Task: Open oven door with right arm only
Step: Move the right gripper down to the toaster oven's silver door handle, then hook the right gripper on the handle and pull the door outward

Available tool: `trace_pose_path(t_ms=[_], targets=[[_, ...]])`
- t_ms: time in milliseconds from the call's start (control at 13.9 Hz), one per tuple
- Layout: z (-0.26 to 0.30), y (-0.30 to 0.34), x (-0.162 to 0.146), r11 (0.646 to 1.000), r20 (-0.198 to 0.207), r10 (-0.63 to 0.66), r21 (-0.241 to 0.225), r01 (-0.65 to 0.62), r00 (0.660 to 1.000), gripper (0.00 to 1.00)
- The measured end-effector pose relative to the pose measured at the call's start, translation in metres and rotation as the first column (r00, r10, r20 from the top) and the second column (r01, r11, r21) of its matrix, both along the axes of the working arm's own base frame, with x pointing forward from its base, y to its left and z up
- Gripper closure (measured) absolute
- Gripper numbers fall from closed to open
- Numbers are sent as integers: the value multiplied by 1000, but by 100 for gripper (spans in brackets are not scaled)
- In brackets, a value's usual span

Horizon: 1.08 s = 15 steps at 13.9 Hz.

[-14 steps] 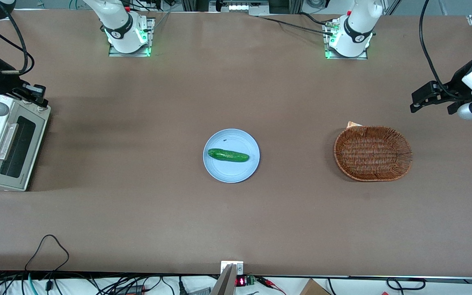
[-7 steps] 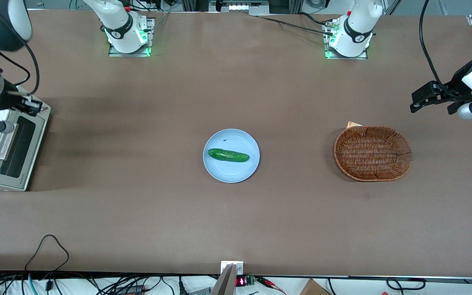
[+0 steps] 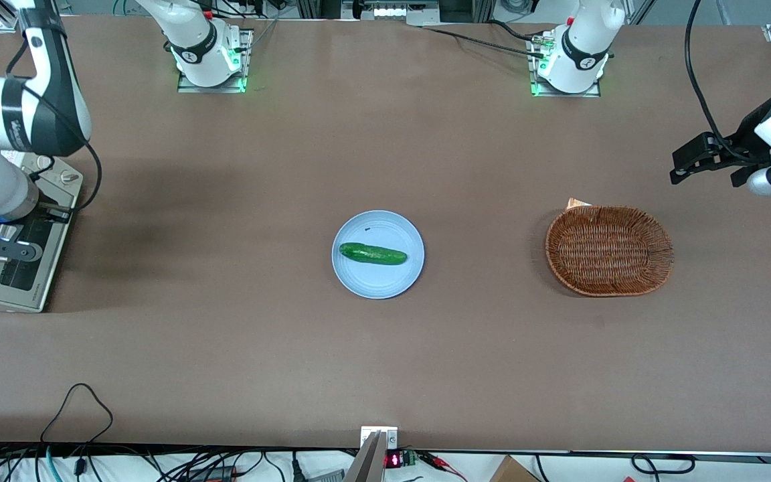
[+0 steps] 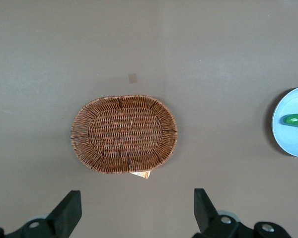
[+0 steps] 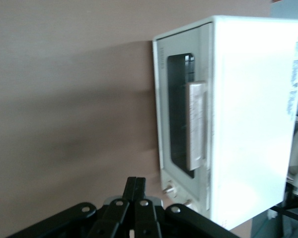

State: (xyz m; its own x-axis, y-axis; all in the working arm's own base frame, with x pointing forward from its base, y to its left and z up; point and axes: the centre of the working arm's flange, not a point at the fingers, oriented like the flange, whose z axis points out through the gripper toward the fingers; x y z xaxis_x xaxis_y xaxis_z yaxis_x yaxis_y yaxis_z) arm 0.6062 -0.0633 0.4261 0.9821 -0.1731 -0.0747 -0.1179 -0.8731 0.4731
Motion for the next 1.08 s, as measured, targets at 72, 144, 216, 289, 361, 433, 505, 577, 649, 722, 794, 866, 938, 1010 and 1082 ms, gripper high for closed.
trace_pose_path(t_ms=[72,144,216,289,361,433,505,577,649,722,794,866,938,1010,1082], targets=[[-5,-7,0,1000,-2,2,-24,-2,1000,99],[-9,-13,0,999,-6,6,-47,-6,1000,99],[-13,-19,0,998,-13,10,-68,-11,1000,99],[-18,-24,0,996,-23,14,-88,-16,1000,99],[-24,-29,1,993,-36,20,-112,-24,999,99],[-31,-36,1,990,-52,27,-140,-34,998,99],[-39,-44,2,986,-66,32,-164,-42,997,99],[-48,-52,3,982,-78,36,-181,-49,996,99],[-57,-60,3,980,-85,38,-191,-54,996,99],[-65,-67,3,978,-87,45,-198,-61,995,99],[-71,-73,3,977,-87,50,-201,-67,995,99],[-76,-77,3,977,-86,57,-202,-73,995,99],[-80,-80,3,976,-84,61,-202,-77,995,99],[-82,-81,4,977,-81,64,-200,-79,995,99],[-83,-82,4,977,-80,65,-199,-80,995,99]])
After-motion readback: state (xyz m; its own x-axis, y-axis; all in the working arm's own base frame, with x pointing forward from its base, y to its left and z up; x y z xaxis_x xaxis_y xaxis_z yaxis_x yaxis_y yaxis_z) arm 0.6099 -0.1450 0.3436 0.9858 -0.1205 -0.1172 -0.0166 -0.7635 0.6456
